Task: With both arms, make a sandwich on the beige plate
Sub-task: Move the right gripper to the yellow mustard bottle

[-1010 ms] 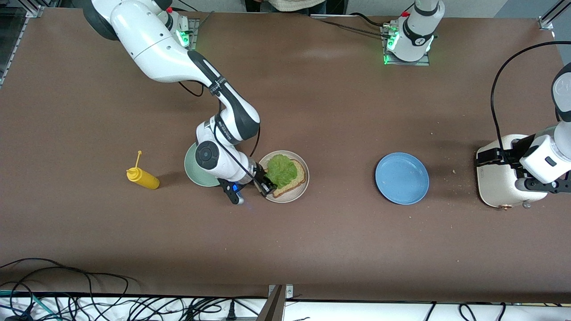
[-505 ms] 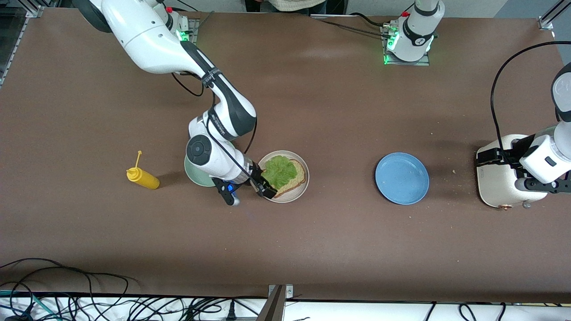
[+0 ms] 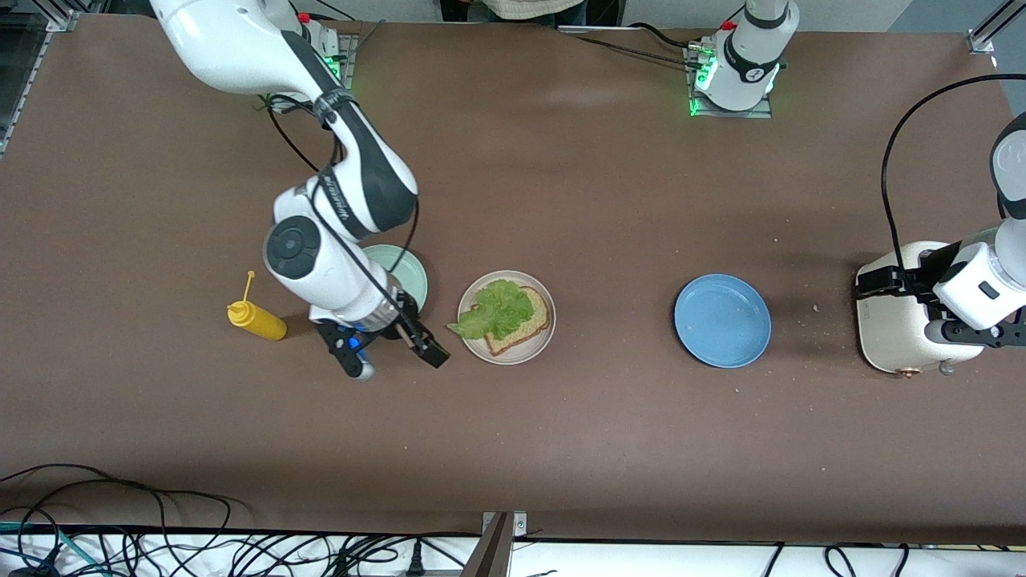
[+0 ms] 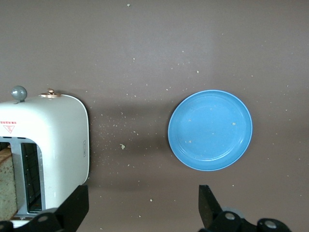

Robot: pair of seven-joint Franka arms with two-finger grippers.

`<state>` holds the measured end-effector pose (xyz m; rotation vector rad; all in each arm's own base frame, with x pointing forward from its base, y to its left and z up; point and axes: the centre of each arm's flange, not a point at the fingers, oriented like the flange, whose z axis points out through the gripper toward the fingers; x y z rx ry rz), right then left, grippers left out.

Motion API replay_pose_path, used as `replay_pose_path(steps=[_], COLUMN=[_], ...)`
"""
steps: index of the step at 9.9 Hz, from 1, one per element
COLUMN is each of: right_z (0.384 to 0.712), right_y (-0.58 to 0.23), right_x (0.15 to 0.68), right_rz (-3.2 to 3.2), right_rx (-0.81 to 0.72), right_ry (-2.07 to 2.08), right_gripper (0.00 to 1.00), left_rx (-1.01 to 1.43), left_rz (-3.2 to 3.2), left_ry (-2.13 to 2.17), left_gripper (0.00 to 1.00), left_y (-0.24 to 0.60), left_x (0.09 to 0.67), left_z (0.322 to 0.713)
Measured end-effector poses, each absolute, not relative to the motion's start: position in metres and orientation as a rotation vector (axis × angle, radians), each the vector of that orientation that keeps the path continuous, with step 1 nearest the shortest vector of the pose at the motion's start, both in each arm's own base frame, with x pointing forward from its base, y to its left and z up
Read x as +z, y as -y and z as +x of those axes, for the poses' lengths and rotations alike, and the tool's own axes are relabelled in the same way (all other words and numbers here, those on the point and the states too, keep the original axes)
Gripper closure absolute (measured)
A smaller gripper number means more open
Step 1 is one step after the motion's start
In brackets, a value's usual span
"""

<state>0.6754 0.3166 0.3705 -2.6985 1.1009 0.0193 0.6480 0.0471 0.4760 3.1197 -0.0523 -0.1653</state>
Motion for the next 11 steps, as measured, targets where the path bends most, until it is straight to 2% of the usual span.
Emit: replay_pose_path(steps=[3, 6, 11], right_z=[0.683, 0.677, 0.675], right_y=[-0.238, -0.162, -0.06], right_x=[0.385, 0.387, 0.384], right_rz=[-2.846, -2.902, -2.84], right_rx=[-0.029, -0.033, 0.08], right_ry=[-0.968, -0.973, -1.081], right_gripper=[0.0, 0.0, 0.0], left_rx=[-0.166, -0.166, -0.167], left_rz=[3.119, 3.119, 3.119], left_ry=[0.053, 0.054, 0.054], left_gripper=[0.0, 0.0, 0.0], left_y=[-0.047, -0.047, -0.046], left_x=[0.476, 0.476, 0.475], left_z=[0.648, 0.648, 0.648])
